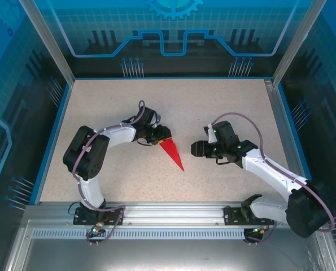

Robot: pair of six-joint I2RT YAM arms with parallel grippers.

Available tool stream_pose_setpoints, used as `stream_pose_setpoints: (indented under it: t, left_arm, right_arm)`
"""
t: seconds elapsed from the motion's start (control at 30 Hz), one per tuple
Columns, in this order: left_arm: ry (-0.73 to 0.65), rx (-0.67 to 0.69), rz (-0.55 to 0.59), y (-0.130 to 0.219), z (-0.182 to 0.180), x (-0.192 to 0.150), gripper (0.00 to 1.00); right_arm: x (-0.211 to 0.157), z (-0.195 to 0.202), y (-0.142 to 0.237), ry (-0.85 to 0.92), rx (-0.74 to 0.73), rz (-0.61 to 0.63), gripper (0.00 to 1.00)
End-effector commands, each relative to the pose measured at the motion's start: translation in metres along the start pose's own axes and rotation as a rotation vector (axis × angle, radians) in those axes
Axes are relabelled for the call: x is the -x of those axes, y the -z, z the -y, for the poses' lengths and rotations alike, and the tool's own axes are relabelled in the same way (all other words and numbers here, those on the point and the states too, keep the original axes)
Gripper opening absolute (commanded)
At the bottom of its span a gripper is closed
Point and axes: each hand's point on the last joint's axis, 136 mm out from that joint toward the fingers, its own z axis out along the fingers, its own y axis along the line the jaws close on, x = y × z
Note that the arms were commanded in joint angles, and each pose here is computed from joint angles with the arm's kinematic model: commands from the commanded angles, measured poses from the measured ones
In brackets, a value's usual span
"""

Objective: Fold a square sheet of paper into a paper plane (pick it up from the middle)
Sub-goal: Fold the wing for the fifth time at the center of the table, then turn over a paper plane at the center of the table.

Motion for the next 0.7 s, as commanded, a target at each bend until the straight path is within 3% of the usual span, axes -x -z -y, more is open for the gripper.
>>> stream_pose_setpoints:
  t: [0.0,0.03,0.13,0.33,0.43,0.5,0.67]
  left_arm:
    - [-0.034,0.035,0.049,0.027,0.019,0.009,0.45]
    - [-0.031,0.049,0.061,0.031,0.02,0.01,0.46]
    - [0.003,0.098,0.087,0.041,0.02,0.008,0.49]
    - [0.074,0.203,0.124,0.057,0.017,-0.001,0.57]
    - [0.104,0.257,0.128,0.058,0.017,-0.009,0.6]
    - [0.105,0.295,0.122,0.055,0.016,-0.015,0.61]
    - [0.141,0.363,0.073,0.041,0.007,-0.033,0.67]
  right_arm:
    - [0.014,0.029,0.007,0.012,-0.172,0.027,0.7]
    - [0.019,0.032,0.006,0.014,-0.19,0.029,0.83]
    - [0.033,0.033,0.001,-0.005,-0.163,0.021,0.91]
    - [0.055,0.026,-0.01,-0.042,-0.071,0.028,0.9]
    - [0.056,0.017,-0.018,-0.027,0.005,0.034,0.9]
    - [0.04,0.024,-0.029,-0.069,0.022,-0.033,0.89]
    - [0.038,0.014,-0.059,-0.151,0.203,-0.122,0.69]
